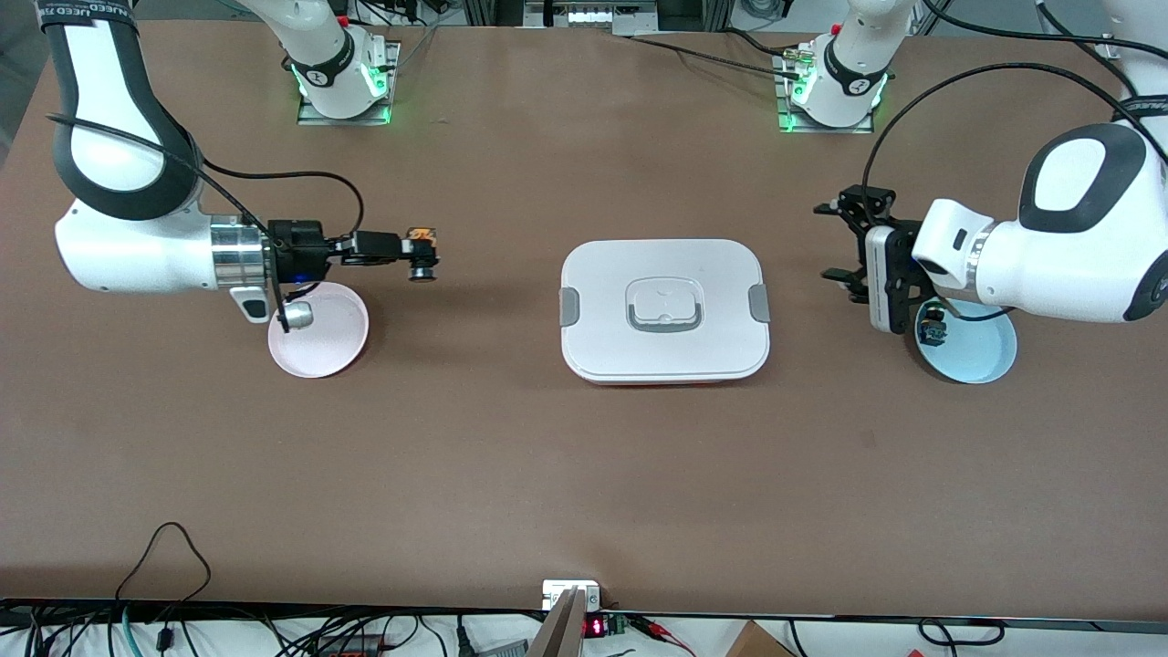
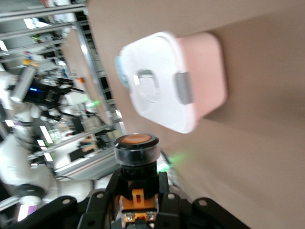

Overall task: Transfer orange switch to right arm and place
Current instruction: 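Move the switch over the white plate while the left arm returns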

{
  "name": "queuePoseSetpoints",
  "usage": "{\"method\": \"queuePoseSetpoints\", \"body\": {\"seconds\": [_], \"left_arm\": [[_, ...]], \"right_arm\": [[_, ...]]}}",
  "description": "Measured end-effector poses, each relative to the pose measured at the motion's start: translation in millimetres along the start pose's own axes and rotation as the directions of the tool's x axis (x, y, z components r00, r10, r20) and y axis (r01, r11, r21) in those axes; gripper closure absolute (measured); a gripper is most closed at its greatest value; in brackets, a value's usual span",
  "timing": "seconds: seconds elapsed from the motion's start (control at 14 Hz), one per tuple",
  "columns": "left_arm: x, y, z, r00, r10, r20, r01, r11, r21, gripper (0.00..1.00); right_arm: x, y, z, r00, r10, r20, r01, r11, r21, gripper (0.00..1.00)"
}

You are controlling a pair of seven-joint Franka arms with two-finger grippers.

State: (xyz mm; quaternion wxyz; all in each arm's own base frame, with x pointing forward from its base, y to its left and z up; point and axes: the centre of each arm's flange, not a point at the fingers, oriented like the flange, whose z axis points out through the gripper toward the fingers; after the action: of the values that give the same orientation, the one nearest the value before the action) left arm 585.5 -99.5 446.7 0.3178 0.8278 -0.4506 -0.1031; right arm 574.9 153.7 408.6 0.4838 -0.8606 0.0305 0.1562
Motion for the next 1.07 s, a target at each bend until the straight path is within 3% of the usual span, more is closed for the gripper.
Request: {"method": "queuePoseSetpoints", "body": {"seconds": [0.14,0.29,0.5,0.64,0.86,1.0,1.07], "left_arm": [[-5.2,2.2,-9.2,0.989,-0.119,0.088,0.112,0.991,0.076,0.00],[-6.2,8.8,-20.2,0.960,-0.226,0.162,0.198,0.965,0.174,0.00],[7.7,35.4,-42.6,0.894,-0.417,0.162,0.361,0.886,0.292,0.00],[20.7,54.2,-54.4,0.841,-0.528,0.121,0.447,0.803,0.395,0.00],[31.5,72.2,-70.0,0.774,-0.633,0.016,0.514,0.642,0.569,0.00],[14.8,73.9,-103.8,0.727,-0.672,-0.144,0.608,0.531,0.590,0.00],[-2.0,73.8,-122.1,0.698,-0.686,-0.208,0.657,0.498,0.566,0.00]], "right_arm": [[-1.1,14.5,-8.1,0.998,-0.053,0.017,0.055,0.991,-0.120,0.66],[-2.5,31.7,-17.3,0.987,-0.144,0.068,0.157,0.950,-0.270,0.66],[-5.0,61.2,-37.6,0.934,-0.278,0.225,0.354,0.810,-0.467,0.66],[-4.5,74.5,-51.4,0.890,-0.321,0.324,0.453,0.699,-0.552,0.66],[-0.5,82.5,-63.7,0.812,-0.377,0.445,0.583,0.547,-0.601,0.66],[1.8,86.9,-69.5,0.742,-0.404,0.534,0.670,0.447,-0.592,0.66],[2.5,89.3,-71.6,0.705,-0.409,0.579,0.709,0.403,-0.578,0.66]]}}
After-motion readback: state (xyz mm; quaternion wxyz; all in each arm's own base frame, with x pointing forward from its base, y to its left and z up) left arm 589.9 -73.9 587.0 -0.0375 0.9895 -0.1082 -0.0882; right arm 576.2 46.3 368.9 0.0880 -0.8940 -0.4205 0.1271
